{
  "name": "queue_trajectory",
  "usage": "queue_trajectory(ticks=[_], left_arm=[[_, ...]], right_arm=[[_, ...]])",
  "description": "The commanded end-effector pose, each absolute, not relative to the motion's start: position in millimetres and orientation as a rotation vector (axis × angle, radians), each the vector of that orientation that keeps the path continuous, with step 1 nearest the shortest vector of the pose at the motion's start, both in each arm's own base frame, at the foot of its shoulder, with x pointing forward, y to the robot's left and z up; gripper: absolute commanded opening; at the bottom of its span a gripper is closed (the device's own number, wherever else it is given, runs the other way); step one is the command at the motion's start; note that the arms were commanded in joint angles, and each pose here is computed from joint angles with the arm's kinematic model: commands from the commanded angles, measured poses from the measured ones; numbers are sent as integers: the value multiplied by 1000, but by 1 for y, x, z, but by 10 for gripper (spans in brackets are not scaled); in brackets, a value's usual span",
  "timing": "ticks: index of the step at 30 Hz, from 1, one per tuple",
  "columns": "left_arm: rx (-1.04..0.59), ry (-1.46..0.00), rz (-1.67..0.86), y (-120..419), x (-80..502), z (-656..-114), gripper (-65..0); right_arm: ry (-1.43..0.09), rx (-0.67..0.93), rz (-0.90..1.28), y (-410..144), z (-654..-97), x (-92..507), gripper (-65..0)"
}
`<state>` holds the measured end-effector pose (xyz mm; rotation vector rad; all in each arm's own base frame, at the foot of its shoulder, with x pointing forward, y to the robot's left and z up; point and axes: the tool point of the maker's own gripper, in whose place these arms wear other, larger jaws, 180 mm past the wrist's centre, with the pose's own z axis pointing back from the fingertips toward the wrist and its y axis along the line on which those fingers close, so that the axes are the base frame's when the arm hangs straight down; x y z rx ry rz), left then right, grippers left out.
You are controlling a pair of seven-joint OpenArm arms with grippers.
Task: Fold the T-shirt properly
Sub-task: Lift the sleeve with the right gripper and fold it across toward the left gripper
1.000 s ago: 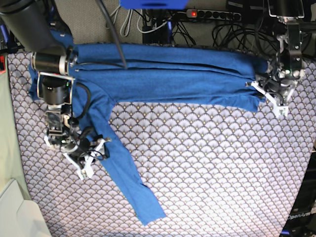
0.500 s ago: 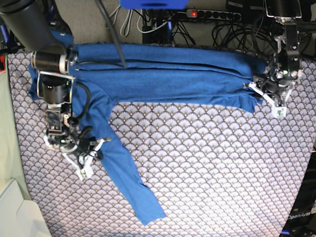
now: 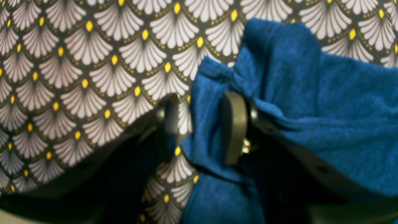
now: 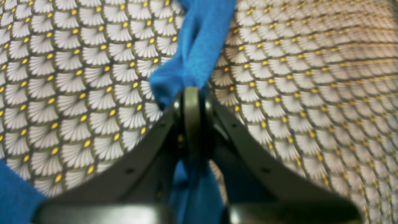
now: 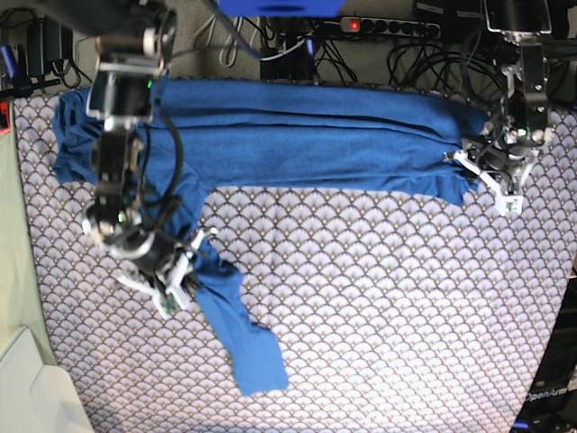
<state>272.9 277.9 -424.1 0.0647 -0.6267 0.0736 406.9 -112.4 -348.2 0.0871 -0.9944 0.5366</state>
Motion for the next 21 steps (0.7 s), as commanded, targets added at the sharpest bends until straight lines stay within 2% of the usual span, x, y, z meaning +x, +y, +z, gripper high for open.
queue_trajectory(ticks=[1,9,13,21], left_arm=[[66,-648,60,279,279,-415,-416],[66,-714,30,271,290,-393,-416],[66,-682,24,269,286,-391,-416],[63,-710,7,263,289,-380,-416]], right_arm=[[-1045,94,545,-105,-333,406,-647],[-1048,153,669,-42,-326,338,-647],[-1050,220,686,-10,-322,310,-647],[-989,351,750,39,-335,261,-647]])
